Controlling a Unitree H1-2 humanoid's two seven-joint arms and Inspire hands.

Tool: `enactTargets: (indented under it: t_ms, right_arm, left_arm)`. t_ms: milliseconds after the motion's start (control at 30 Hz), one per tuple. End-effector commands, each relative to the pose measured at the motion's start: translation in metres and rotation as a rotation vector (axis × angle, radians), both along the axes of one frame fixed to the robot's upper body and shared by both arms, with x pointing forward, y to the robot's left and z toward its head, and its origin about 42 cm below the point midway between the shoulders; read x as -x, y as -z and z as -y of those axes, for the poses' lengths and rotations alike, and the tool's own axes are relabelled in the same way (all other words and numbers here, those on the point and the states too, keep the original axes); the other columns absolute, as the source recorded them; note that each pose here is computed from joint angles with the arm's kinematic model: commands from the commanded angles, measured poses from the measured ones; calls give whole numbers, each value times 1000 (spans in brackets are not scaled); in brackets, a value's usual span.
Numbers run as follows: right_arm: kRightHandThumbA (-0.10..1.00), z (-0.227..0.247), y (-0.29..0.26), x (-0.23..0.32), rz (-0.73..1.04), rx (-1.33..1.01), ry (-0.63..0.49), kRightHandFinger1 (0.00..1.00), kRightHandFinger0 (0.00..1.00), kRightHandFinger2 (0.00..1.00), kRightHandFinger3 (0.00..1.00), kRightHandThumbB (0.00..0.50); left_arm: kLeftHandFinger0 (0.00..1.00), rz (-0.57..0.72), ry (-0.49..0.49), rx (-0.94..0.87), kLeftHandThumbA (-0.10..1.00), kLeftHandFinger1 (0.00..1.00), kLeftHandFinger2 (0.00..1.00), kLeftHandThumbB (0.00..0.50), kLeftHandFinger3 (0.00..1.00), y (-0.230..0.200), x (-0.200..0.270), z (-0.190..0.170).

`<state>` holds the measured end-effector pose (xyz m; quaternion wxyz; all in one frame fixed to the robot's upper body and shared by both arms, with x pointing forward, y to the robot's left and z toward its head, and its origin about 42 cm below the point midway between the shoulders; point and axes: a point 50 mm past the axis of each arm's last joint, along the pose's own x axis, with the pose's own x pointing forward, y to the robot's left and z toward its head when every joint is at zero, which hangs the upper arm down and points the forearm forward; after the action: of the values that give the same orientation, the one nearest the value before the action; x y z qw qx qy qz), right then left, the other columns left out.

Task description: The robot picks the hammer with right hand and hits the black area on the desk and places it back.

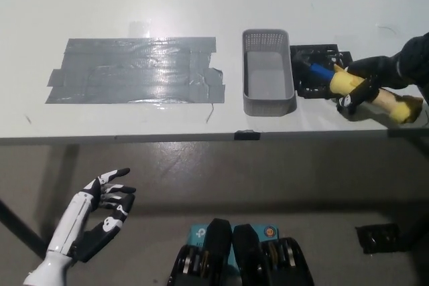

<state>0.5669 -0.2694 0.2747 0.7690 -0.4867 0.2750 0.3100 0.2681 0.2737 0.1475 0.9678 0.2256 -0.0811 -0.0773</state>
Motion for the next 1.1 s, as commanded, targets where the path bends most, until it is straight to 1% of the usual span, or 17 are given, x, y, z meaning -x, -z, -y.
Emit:
enactTargets:
  t_ms: [0, 67, 100, 133, 200, 233, 267, 367, 400, 467, 567, 767, 833, 900, 967, 1033, 1067]
  right_arm:
    - [196, -3, 6, -1, 13, 66, -31, 495, 29, 845, 1000, 0]
    - [409, 0, -12, -5, 65, 99, -87, 578, 59, 930, 1000, 0]
    - [439, 3, -19, -7, 72, 81, -75, 520, 12, 855, 968, 0]
    - [424, 4, -22, -8, 76, 60, -63, 486, 0, 821, 907, 0]
    - [376, 9, -38, -10, 91, 27, -50, 408, 0, 742, 665, 0]
    - [388, 13, -51, -12, 121, 25, -63, 437, 4, 761, 643, 0]
    - [374, 16, -57, -13, 141, 8, -51, 476, 20, 818, 712, 0]
    - [282, 22, -80, -16, 191, -39, -14, 469, 0, 805, 823, 0]
    - [259, 26, -94, -18, 245, -48, -26, 529, 30, 861, 878, 0]
    - [225, 34, -113, -20, 220, -166, 46, 425, 0, 752, 832, 0]
    - [256, 35, -123, -23, 278, -118, 71, 356, 0, 673, 640, 0]
    - [141, 40, -108, -24, 330, -129, 148, 306, 0, 652, 558, 0]
    - [142, 43, -99, -23, 349, -136, 142, 298, 0, 645, 543, 0]
    - [230, 41, -86, -22, 370, -100, 112, 209, 0, 531, 458, 0]
    - [206, 38, -71, -21, 358, -146, 135, 208, 0, 545, 471, 0]
    - [173, 39, -59, -19, 379, -127, 128, 316, 51, 651, 573, 0]
    - [146, 38, -55, -19, 374, -131, 139, 338, 14, 679, 588, 0]
  left_arm:
    - [542, 49, 1, -27, 769, 552, 632, 0, 824, -10, 3, -7]
    - [537, 47, 2, -29, 787, 555, 639, 0, 827, -11, 1, -7]
    - [537, 45, 1, -27, 790, 556, 641, 0, 828, -11, 1, -7]
    - [537, 46, -1, -24, 789, 555, 642, 0, 827, -10, 3, -8]
    - [515, 50, -5, -21, 767, 537, 627, 0, 815, -8, 4, -8]
    - [495, 51, -4, -19, 759, 527, 617, 0, 808, -7, 5, -8]
    - [493, 49, -2, -16, 757, 527, 617, 0, 807, -7, 6, -8]
    - [516, 31, 1, -27, 783, 542, 629, 0, 818, -7, 5, -8]
    - [509, 37, 1, -15, 778, 534, 621, 0, 811, -6, 4, -8]
    - [502, 44, 2, -13, 754, 534, 618, 0, 811, -6, 5, -7]
    - [508, 49, 2, -9, 729, 530, 616, 0, 812, -5, 5, -8]
    - [531, 47, 2, -11, 729, 545, 626, 0, 813, -5, 5, -7]
    - [532, 34, 1, -7, 730, 547, 631, 0, 817, -4, 6, -7]
    - [530, 38, 0, -7, 727, 546, 632, 0, 818, -2, 8, -7]
    - [527, 32, -1, -10, 725, 546, 634, 0, 820, -2, 9, -8]
    - [510, 31, -2, -10, 725, 544, 630, 0, 819, -2, 8, -5]
    - [510, 30, -2, -8, 723, 542, 627, 0, 816, -1, 9, -5]
